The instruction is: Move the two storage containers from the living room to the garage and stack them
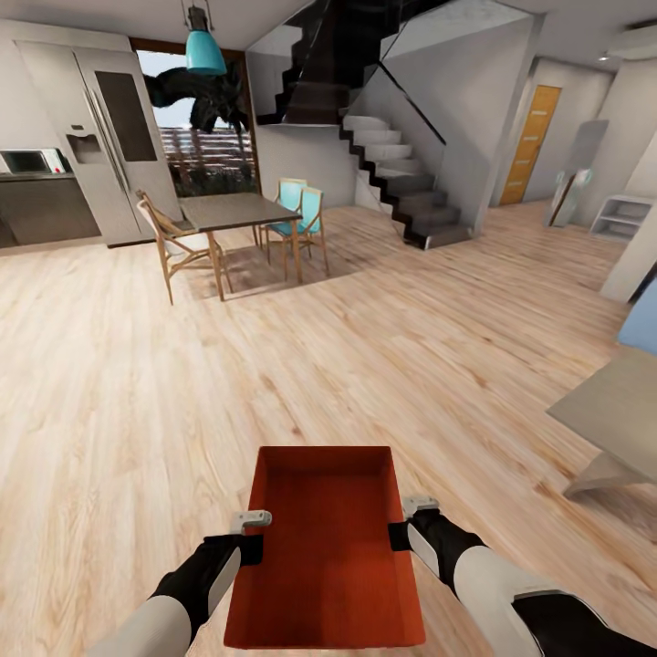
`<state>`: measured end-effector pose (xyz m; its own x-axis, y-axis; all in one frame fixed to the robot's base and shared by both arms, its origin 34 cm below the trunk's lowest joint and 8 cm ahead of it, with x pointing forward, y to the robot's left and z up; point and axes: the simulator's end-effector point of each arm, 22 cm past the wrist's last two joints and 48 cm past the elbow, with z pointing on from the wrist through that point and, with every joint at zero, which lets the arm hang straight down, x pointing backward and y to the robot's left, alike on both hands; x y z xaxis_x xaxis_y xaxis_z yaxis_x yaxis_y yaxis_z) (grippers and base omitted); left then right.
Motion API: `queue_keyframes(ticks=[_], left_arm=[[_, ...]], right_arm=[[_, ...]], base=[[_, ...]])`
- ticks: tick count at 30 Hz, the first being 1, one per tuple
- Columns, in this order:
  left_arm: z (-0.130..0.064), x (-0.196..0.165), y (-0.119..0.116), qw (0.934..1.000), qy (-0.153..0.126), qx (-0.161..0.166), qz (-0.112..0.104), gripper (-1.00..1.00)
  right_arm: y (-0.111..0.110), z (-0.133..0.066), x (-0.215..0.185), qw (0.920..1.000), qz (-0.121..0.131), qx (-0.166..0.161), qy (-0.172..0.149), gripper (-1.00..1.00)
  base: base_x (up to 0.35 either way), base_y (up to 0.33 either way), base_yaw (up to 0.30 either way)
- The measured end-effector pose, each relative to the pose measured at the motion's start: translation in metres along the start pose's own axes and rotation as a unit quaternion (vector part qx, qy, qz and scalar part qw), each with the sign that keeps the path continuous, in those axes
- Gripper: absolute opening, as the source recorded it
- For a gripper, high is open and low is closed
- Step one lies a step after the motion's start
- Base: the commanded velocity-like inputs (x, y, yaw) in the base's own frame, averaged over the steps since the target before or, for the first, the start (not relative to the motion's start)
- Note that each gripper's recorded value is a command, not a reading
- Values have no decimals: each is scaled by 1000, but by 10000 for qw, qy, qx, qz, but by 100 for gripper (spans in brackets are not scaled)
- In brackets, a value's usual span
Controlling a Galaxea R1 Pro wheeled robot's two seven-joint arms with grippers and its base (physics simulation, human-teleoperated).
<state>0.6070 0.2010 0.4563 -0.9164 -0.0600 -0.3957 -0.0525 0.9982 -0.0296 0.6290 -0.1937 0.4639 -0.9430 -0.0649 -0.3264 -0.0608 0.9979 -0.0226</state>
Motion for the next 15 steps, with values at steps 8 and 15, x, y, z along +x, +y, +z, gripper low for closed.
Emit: queue_keyframes(ticks=[8, 15], left_arm=[[0, 0, 0, 10000, -1, 1, 0, -100], [0, 0, 0, 10000, 2, 1, -2, -100]], right_arm=[[0, 0, 0, 10000, 0, 0, 0, -100], [0, 0, 0, 10000, -2, 2, 3, -100]], base=[[302, 217, -89], [303, 216, -248]])
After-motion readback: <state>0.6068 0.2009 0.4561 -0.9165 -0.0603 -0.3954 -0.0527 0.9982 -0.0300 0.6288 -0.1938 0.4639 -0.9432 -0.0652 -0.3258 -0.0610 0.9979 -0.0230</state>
